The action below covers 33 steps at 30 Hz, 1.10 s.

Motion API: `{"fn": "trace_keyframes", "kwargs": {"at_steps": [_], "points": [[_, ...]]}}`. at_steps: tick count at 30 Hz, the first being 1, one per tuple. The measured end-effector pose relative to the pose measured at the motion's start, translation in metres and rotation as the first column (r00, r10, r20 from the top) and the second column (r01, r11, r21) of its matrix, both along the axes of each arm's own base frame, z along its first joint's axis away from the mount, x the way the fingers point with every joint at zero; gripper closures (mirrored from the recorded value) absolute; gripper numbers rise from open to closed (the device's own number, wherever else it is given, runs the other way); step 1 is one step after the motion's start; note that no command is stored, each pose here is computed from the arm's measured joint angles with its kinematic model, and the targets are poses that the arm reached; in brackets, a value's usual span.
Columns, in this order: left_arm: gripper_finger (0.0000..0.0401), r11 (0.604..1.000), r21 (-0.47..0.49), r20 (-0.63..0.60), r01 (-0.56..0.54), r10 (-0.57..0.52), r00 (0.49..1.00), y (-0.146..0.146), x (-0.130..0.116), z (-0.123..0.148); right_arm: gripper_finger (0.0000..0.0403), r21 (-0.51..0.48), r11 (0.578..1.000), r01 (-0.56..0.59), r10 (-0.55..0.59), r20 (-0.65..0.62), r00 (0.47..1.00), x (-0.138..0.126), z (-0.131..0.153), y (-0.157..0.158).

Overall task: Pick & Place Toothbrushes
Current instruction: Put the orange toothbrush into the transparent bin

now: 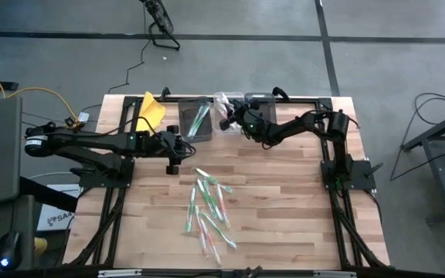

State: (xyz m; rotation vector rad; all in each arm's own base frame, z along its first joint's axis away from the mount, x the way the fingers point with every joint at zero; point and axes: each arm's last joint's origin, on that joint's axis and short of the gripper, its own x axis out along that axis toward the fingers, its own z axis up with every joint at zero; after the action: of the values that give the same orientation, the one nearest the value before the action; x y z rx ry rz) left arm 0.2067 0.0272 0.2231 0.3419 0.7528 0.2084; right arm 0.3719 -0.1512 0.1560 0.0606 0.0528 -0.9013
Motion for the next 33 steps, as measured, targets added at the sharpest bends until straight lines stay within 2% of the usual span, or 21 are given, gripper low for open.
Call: {"fn": "trace_keyframes", "kwargs": {"at_steps": [5,9,13,20,24,27,30,33], "points": [[0.0208,1.0,-0.001,-0.007,0.001,-0.001,1.0,0.0,0.0,-0.001,0.0274,0.02,1.0,-0.02,0.02,-0.028,0.999,0.003,-0.004,0.009],[0.0208,1.0,-0.002,-0.007,0.001,-0.001,1.0,0.0,0.0,-0.001,0.0231,0.023,1.0,0.012,-0.011,-0.058,0.998,0.005,-0.006,0.019],[0.0208,1.0,-0.002,-0.008,0.001,-0.001,1.0,0.0,-0.001,-0.001,0.0197,0.075,0.996,0.038,-0.035,-0.043,0.998,0.005,-0.003,0.027],[0.0208,1.0,-0.003,-0.009,0.002,-0.002,1.0,0.0,-0.001,-0.001,0.0179,0.163,0.984,0.071,-0.057,-0.09,0.994,-0.003,0.003,0.027],[0.0208,1.0,-0.018,-0.008,0.019,-0.019,1.0,-0.001,-0.001,-0.001,0.0188,0.209,0.978,0.011,-0.003,-0.036,0.999,-0.008,0.025,0.027],[0.0208,1.0,-0.02,-0.007,0.022,-0.022,1.0,-0.001,0.0,-0.001,0.0212,0.291,0.949,-0.119,0.134,-0.033,0.99,-0.015,0.037,0.025],[0.0208,1.0,-0.017,-0.008,0.025,-0.025,1.0,-0.001,0.0,-0.001,0.0264,0.405,0.88,-0.246,0.278,-0.022,0.96,-0.021,0.049,0.021],[0.0208,1.0,-0.017,-0.005,0.025,-0.025,1.0,-0.001,0.0,-0.001,0.0342,0.481,0.822,-0.303,0.369,-0.046,0.928,-0.023,0.05,0.017]]}}
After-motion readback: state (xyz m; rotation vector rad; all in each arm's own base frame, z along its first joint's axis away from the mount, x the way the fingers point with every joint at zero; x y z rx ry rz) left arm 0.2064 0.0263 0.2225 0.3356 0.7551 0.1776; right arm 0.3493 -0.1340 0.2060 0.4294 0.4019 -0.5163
